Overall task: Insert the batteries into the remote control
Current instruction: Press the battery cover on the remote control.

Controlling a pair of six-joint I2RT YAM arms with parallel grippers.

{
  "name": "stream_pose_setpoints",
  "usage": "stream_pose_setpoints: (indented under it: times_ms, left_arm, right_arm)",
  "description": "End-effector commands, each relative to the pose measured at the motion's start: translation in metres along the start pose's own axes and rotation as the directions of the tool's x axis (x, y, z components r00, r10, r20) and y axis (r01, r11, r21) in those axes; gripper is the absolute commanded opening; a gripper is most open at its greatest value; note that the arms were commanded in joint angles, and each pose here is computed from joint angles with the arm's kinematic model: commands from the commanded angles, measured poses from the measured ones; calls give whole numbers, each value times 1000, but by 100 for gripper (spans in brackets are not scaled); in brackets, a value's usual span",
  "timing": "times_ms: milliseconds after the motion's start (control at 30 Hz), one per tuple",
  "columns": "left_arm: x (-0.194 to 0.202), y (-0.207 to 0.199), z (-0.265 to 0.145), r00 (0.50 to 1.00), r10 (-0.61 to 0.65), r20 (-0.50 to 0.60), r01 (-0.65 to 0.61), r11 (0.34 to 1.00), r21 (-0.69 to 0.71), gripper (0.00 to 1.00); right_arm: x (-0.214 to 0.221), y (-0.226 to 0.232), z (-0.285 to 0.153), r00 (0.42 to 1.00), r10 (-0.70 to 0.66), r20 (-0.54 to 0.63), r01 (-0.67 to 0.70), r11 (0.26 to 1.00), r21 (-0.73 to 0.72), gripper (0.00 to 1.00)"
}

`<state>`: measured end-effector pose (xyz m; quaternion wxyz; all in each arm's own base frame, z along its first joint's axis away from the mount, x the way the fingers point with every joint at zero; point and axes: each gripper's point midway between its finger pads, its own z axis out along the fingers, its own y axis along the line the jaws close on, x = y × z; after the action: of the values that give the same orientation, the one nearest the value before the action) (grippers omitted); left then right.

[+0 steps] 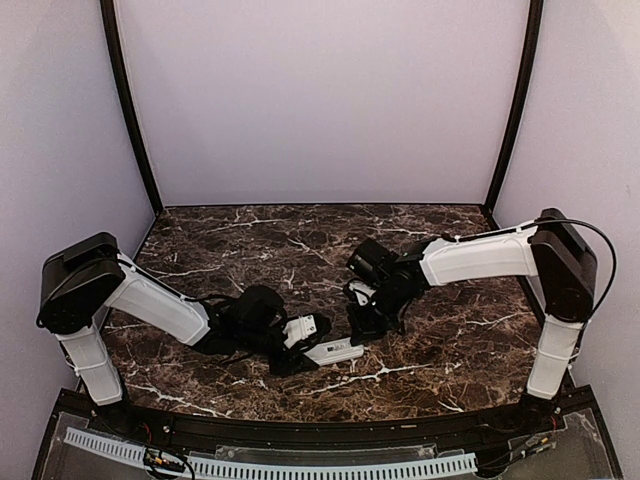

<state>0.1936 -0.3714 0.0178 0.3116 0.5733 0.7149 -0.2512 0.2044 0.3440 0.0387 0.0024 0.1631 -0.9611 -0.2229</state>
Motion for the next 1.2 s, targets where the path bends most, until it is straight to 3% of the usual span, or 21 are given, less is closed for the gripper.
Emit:
stream_pose_setpoints:
  times_ms: [0, 433, 833, 933, 1100, 1167]
  left_arm:
    - [20, -12, 11, 998, -7, -70, 11, 999, 52, 25]
    - [21, -12, 10, 997, 5, -81, -1, 999, 53, 25]
    - [22, -13, 10, 997, 5, -83, -1, 998, 56, 25]
    - [23, -13, 10, 996, 5, -84, 0, 998, 58, 25]
    - [23, -13, 10, 996, 3, -86, 2, 998, 57, 25]
    - [24, -13, 10, 996, 3, -89, 2, 999, 54, 25]
  right_arm:
    - [27, -30, 34, 996, -39, -75, 55, 969, 239, 4]
    - [8, -28, 7, 990, -132, -45, 139, 903, 408, 23]
    - [-7, 8, -18, 981, -193, 15, 179, 932, 315, 30]
    - [-12, 15, -30, 977, -208, 47, 184, 935, 304, 27]
    - [-15, 40, -35, 970, -228, 81, 212, 962, 170, 3]
    - [-13, 36, -27, 975, -210, 67, 199, 969, 145, 0]
